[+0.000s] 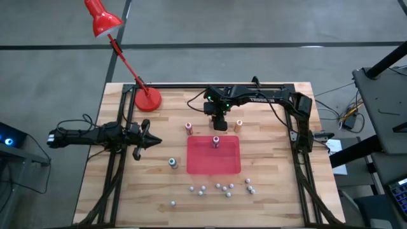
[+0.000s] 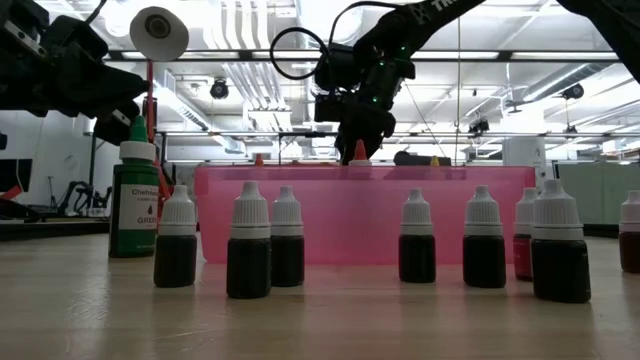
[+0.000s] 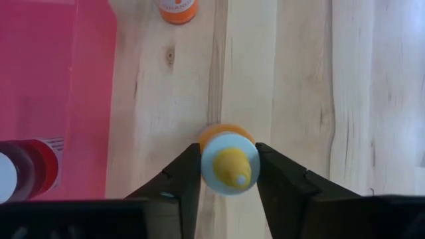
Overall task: Pick & Place food coloring
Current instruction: Put the left large yellow food coloring bottle into the container
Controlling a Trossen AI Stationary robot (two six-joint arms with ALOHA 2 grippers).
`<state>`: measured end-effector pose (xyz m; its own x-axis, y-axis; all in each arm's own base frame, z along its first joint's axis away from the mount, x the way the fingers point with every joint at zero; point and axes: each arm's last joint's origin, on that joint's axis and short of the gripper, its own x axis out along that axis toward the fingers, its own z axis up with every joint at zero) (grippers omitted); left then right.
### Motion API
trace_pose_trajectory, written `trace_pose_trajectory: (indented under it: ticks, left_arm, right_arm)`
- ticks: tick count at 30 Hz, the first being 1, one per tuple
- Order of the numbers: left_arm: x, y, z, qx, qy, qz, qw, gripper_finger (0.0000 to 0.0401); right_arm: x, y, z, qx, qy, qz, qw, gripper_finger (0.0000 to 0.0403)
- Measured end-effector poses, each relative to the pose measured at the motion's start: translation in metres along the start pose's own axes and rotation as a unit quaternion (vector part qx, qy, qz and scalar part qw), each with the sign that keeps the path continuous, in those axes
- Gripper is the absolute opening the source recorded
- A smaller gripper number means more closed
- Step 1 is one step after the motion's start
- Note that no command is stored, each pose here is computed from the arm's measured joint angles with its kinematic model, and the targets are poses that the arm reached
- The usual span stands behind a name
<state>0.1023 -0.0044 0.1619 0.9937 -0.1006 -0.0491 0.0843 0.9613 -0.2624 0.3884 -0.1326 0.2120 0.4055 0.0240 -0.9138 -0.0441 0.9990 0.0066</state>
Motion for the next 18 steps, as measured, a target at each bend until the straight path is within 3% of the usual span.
trace_pose_trajectory:
  ticks: [8,18]
  left_arm:
    - [0.0,0.0,0.0,0.0,0.0,0.0,1.0,0.0]
    - [0.0,0.0,0.0,0.0,0.0,0.0,1.0,0.0]
  right_arm:
    - [-0.006,0.0,0.001,-0.013,-0.003,-0.009,1.0,0.0108]
    - [-0.06,0.009,0.0,-0.029,-0.03,-0.046,0.998,0.0109]
